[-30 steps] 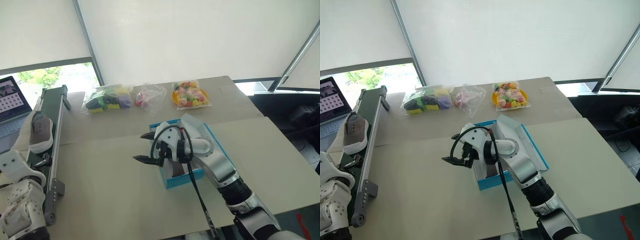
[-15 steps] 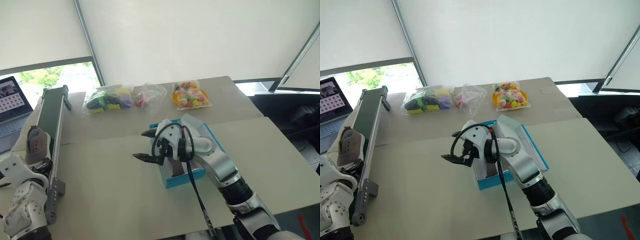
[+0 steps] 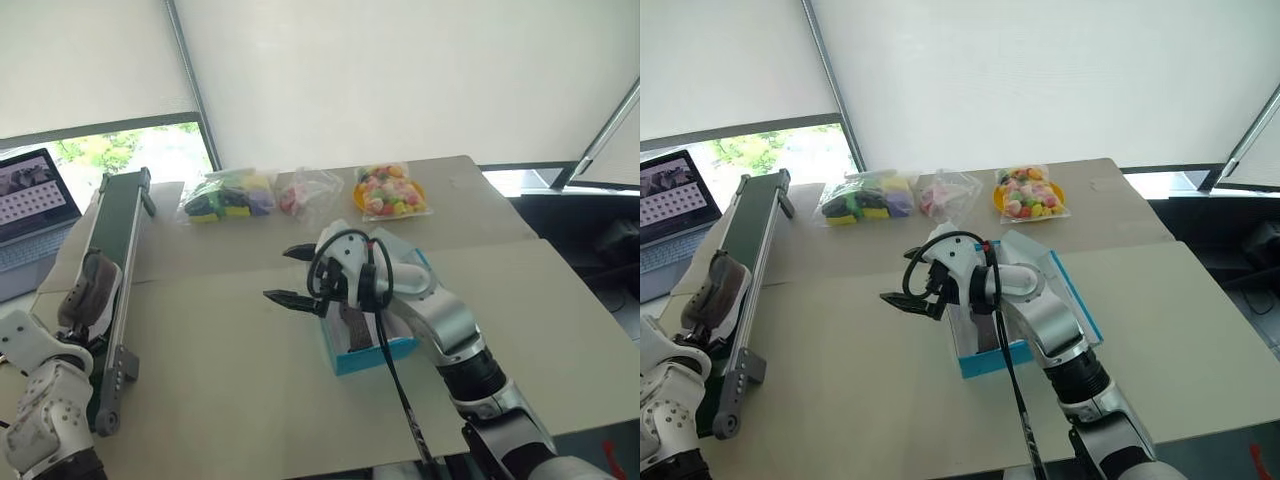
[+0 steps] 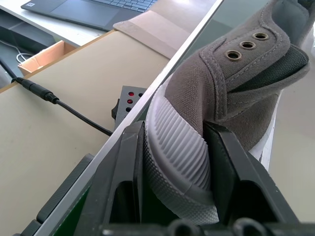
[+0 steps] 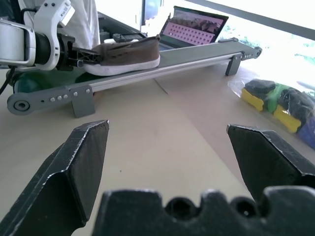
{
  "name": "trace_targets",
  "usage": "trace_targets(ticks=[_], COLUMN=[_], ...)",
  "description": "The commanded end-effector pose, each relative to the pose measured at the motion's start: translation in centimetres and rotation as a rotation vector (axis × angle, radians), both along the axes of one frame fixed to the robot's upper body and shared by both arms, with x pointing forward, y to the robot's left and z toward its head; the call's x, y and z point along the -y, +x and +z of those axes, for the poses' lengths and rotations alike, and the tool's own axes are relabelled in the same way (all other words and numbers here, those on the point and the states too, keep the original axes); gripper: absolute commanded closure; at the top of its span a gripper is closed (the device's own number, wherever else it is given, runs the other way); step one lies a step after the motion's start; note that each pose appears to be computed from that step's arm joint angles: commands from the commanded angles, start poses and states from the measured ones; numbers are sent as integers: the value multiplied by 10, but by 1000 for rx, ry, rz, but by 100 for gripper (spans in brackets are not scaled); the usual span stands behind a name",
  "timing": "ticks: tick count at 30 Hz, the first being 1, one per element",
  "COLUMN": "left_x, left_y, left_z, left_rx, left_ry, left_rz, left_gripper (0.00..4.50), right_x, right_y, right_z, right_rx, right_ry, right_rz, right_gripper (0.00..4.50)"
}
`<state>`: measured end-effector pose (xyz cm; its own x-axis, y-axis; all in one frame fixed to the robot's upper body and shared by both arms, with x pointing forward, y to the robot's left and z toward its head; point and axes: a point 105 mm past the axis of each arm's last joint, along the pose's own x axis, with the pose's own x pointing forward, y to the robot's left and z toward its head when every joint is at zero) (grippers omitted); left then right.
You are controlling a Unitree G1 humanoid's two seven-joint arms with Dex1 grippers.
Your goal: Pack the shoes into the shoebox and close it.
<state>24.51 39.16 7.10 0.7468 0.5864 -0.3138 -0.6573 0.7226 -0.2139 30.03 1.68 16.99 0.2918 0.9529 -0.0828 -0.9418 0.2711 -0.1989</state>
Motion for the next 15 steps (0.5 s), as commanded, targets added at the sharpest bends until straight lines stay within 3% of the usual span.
trace_targets(ticks=[1,8,15], left_x=[6,10,15], left_y=[9,11,13], left_z=[7,8,8], left_rx=[44,54,74], left_ry=[-7,-12,-24], left_rz=[-26,-34,-49], left_gripper=[281,281,381], right_x=[0,0,0], right_y=[0,1,2], right_z=[25,28,31], right_rx=[61,64,65], right_ry=[58,65,72], right_rz=[0,-5,-10], right_gripper=[0,0,0])
